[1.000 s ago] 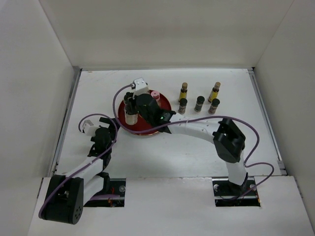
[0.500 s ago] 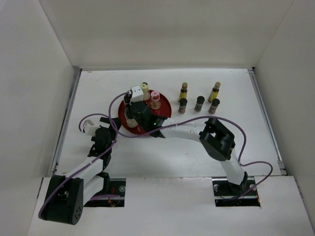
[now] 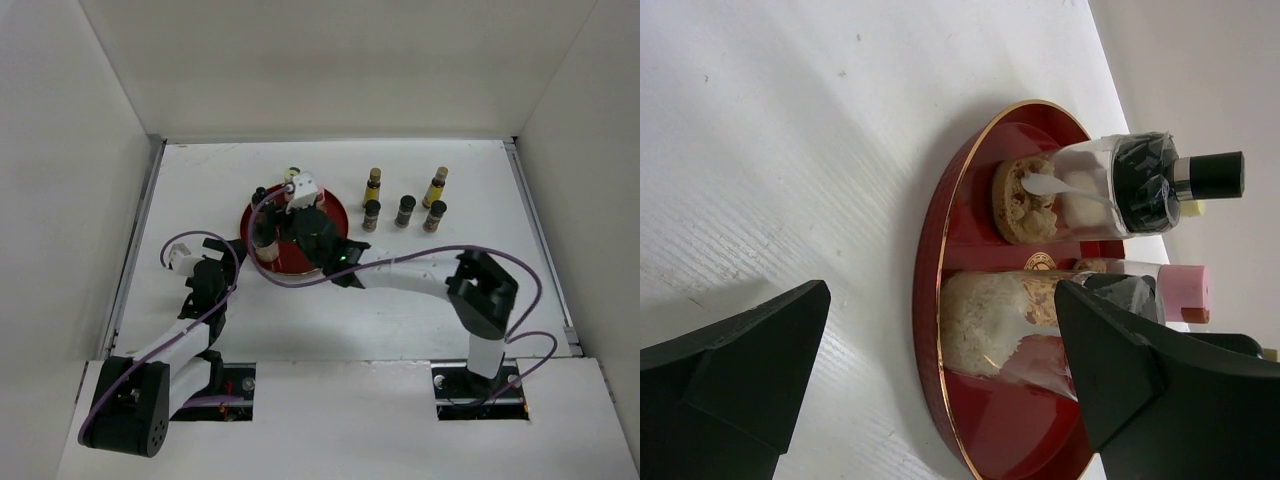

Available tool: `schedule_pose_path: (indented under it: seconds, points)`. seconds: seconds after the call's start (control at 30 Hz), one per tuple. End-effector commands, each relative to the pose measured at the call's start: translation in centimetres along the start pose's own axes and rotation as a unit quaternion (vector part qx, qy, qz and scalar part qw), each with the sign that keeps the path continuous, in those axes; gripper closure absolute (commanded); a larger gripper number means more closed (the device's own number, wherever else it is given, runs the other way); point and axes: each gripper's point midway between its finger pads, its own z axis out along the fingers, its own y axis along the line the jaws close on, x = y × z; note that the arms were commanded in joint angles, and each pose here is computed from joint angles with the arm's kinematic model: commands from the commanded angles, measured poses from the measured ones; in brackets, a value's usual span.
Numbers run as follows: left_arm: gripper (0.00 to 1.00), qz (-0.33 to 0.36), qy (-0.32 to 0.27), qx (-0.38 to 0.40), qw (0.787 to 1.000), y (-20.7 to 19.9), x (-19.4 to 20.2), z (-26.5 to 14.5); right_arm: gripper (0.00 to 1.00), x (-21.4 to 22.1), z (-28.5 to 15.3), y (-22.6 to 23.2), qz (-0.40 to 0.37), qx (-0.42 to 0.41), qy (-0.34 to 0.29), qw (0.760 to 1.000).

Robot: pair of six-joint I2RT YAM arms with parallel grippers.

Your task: Organize the condiment bottles

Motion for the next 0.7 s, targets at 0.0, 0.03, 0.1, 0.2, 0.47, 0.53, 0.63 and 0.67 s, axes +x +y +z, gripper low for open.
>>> schedule_pose_path:
  seconds: [0.0,0.03,0.1,0.2,0.47,0.53,0.63,0.67]
  points:
    - [0.0,-0.006,-0.004,0.014,1.0,-0.7,-0.1,-0.1,0.28,-10.0,-2.6,-4.2,0.058,0.01,-0.099,0.993]
    - [0.0,-0.007,-0.002,0.011,1.0,-0.5,0.0,0.0,0.37,-10.4,-2.9,-6.2,0.057,0.026,-0.101,0.993]
    - [0.0,-0.008,0.001,0.013,1.0,-0.6,0.1,0.0,0.59,-10.7,-2.9,-10.1,0.056,0.059,-0.097,0.992]
    - [0.0,-0.007,-0.001,0.02,1.0,-1.0,0.0,-0.1,0.77,-9.7,-2.1,-17.0,0.056,0.131,-0.051,0.988]
    - [0.0,-0.006,-0.005,0.018,1.0,-0.8,-0.3,-0.1,0.39,-5.3,0.5,-27.3,0.002,0.253,0.039,0.967]
    - [0.0,-0.007,-0.003,0.019,1.0,-0.9,-0.2,0.0,0.33,-4.6,0.8,-27.9,-0.008,0.267,0.045,0.963]
    - [0.0,-0.003,-0.003,0.014,1.0,-0.7,0.0,0.1,0.29,-3.3,1.6,-28.7,-0.013,0.274,0.055,0.96]
    - [0.0,-0.003,0.001,0.012,1.0,-0.6,0.2,0.1,0.29,-3.1,2.0,-29.0,-0.013,0.278,0.056,0.959]
